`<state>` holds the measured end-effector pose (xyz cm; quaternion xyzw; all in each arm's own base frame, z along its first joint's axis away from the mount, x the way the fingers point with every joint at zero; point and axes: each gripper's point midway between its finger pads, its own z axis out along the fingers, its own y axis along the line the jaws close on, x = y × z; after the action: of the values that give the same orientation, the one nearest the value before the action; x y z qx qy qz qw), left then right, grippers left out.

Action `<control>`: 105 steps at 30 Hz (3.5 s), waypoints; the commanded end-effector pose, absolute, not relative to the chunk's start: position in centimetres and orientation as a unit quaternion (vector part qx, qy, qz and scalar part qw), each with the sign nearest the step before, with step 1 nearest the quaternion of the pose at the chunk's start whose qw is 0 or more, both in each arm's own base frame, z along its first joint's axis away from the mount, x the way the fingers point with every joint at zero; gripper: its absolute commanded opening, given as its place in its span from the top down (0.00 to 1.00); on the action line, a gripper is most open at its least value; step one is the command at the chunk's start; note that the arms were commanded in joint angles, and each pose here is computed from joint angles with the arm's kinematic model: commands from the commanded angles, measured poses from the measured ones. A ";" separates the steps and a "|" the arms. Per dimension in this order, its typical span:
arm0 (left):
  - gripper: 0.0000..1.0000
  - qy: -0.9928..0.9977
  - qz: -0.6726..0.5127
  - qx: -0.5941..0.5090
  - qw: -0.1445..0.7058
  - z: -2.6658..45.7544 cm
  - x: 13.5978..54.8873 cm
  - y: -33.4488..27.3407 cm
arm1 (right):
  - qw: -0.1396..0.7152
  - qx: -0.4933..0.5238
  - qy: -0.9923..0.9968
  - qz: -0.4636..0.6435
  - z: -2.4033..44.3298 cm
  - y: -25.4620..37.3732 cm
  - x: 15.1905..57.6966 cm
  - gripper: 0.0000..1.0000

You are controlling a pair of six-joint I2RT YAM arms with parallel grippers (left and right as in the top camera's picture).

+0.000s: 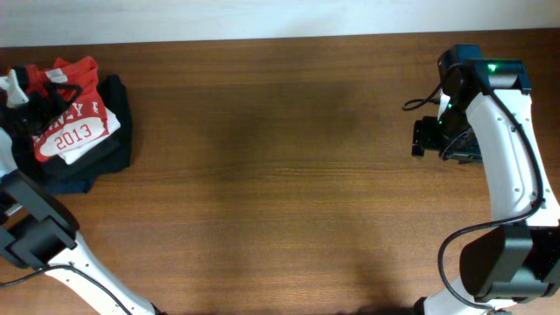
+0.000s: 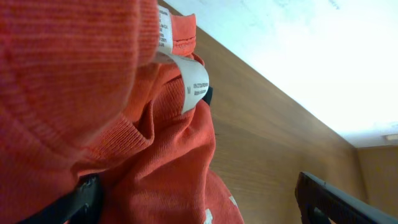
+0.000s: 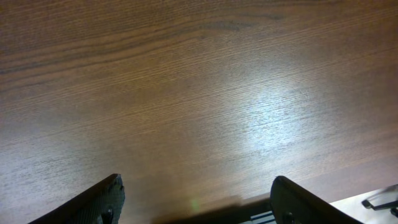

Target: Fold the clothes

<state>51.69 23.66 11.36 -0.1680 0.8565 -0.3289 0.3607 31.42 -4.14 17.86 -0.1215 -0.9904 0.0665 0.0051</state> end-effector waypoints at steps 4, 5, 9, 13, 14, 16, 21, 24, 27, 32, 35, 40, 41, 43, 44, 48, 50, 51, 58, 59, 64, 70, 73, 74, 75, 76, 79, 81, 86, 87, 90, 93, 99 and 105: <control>0.01 0.872 -0.272 -0.144 0.380 14.7 50.2 24.2 | -0.010 -0.127 -0.990 0.067 18.8 -4.4 31.5 0.19; 0.01 0.872 -0.258 -0.125 0.396 17.1 50.4 23.3 | -0.010 -0.127 -0.990 0.067 18.8 -4.4 31.5 0.17; 0.01 0.886 -0.170 -0.065 0.426 24.6 51.3 17.9 | -0.015 -0.128 -0.991 0.047 18.7 -4.1 31.8 0.01; 0.01 0.907 -0.107 -0.001 0.408 26.6 52.3 9.3 | -0.041 -0.105 -0.992 -0.051 18.8 -2.7 33.3 0.01; 0.01 0.919 -0.104 0.021 0.381 25.6 52.2 5.8 | -0.046 -0.095 -0.991 -0.081 19.0 -2.3 33.5 0.01; 0.01 0.948 -0.076 0.043 0.305 22.7 50.3 1.6 | -0.034 -0.094 -0.990 -0.102 19.0 -2.5 32.8 0.01; 0.01 0.988 -0.083 0.044 0.126 19.0 42.5 -2.5 | 0.043 -0.100 -0.988 -0.110 18.7 -2.3 29.0 0.01; 0.01 0.996 -0.079 0.019 0.026 18.2 37.7 -2.0 | 0.088 -0.104 -0.984 -0.117 17.8 -1.9 27.1 0.01; 0.01 0.997 -0.066 0.009 -0.032 17.1 35.2 -1.1 | 0.125 -0.102 -0.978 -0.130 16.2 -1.2 25.3 0.01; 0.01 0.988 -0.074 -0.015 -0.135 12.3 30.3 -0.9 | 0.140 -0.104 -0.976 -0.132 12.7 -0.5 21.7 0.01; 0.01 0.987 -0.074 -0.030 -0.143 10.9 27.0 -0.7 | 0.102 -0.101 -0.979 -0.143 13.2 0.4 20.1 0.01; 0.01 0.996 -0.072 -0.047 0.004 13.7 22.6 -1.0 | -0.134 -0.070 -0.982 -0.108 21.0 0.7 17.5 0.01; 0.01 0.995 -0.068 -0.043 0.055 14.9 22.4 -0.9 | -0.194 -0.064 -0.975 -0.092 22.6 0.6 16.8 0.01; 0.01 0.983 -0.060 -0.035 0.171 18.0 22.0 -0.7 | -0.294 -0.052 -0.952 -0.069 25.3 0.5 15.8 0.02; 0.01 0.971 -0.055 -0.031 0.232 19.9 22.0 -0.6 | -0.354 -0.044 -0.932 -0.060 27.1 0.6 15.3 0.01; 0.01 0.893 -0.046 -0.014 0.447 28.2 18.9 -0.8 | -0.502 -0.022 -0.864 -0.034 30.5 1.7 9.8 0.01; 0.01 0.864 -0.043 -0.010 0.501 30.1 16.7 -1.0 | -0.543 -0.015 -0.839 -0.027 31.0 2.1 7.8 0.01; 0.01 0.849 -0.042 -0.007 0.526 31.0 15.6 -1.1 | -0.561 -0.012 -0.827 -0.023 31.2 2.3 6.9 0.01; 0.01 0.839 -0.041 -0.006 0.543 30.4 11.9 -1.3 | -0.541 -0.009 -0.840 -0.045 27.6 2.7 7.4 0.01; 0.01 0.851 -0.042 -0.008 0.523 29.4 11.4 -1.3 | -0.524 -0.011 -0.848 -0.082 26.4 3.4 8.0 0.01; 0.01 0.870 -0.046 -0.011 0.491 27.8 10.6 -1.5 | -0.484 0.013 -0.865 -0.128 21.3 4.5 10.5 0.01; 0.01 0.870 -0.046 -0.011 0.491 27.8 10.6 -1.5 | -0.646 0.068 -0.759 -0.047 25.8 2.7 17.0 0.01; 0.01 0.870 -0.046 -0.011 0.491 27.8 10.6 -1.5 | -0.684 0.092 -0.723 0.025 25.2 1.2 20.1 0.01; 0.01 0.870 -0.046 -0.011 0.491 27.8 10.6 -1.5 | -0.690 0.097 -0.717 0.031 24.4 1.1 21.0 0.02; 0.01 0.870 -0.046 -0.011 0.491 27.8 10.6 -1.5 | -0.699 0.096 -0.708 0.034 23.5 1.0 22.0 0.01; 0.01 0.870 -0.046 -0.011 0.491 27.8 10.6 -1.5 | -0.704 0.096 -0.703 0.035 22.7 0.9 22.6 0.01; 0.01 0.870 -0.046 -0.011 0.491 27.8 10.6 -1.5 | -0.713 0.096 -0.693 0.039 19.9 0.7 24.0 0.01; 0.01 0.870 -0.046 -0.011 0.491 27.8 10.6 -1.5 | -0.699 0.095 -0.708 0.035 16.9 0.7 24.6 0.01; 0.01 0.870 -0.046 -0.011 0.491 27.8 10.6 -1.5 | -0.684 0.105 -0.721 0.050 16.0 0.5 24.6 0.01; 0.01 0.870 -0.046 -0.011 0.491 27.8 10.6 -1.5 | -0.684 0.105 -0.721 0.051 16.0 0.5 24.6 0.01; 0.01 0.870 -0.046 -0.011 0.491 27.8 10.6 -1.5 | -0.683 0.105 -0.721 0.050 16.0 0.5 24.6 0.01; 0.01 0.870 -0.046 -0.011 0.491 27.8 10.6 -1.5 | -0.683 0.105 -0.721 0.050 16.0 0.5 24.6 0.01; 0.01 0.870 -0.046 -0.011 0.491 27.8 10.6 -1.5 | -0.683 0.105 -0.721 0.050 16.0 0.5 24.6 0.01; 0.01 0.870 -0.046 -0.011 0.491 27.8 10.6 -1.5 | -0.683 0.105 -0.721 0.050 16.0 0.5 24.6 0.01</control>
<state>10.56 -1.51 27.66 -0.0053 0.8717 -0.0448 0.4880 24.56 0.47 16.26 0.1031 -0.7204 0.0467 -0.6843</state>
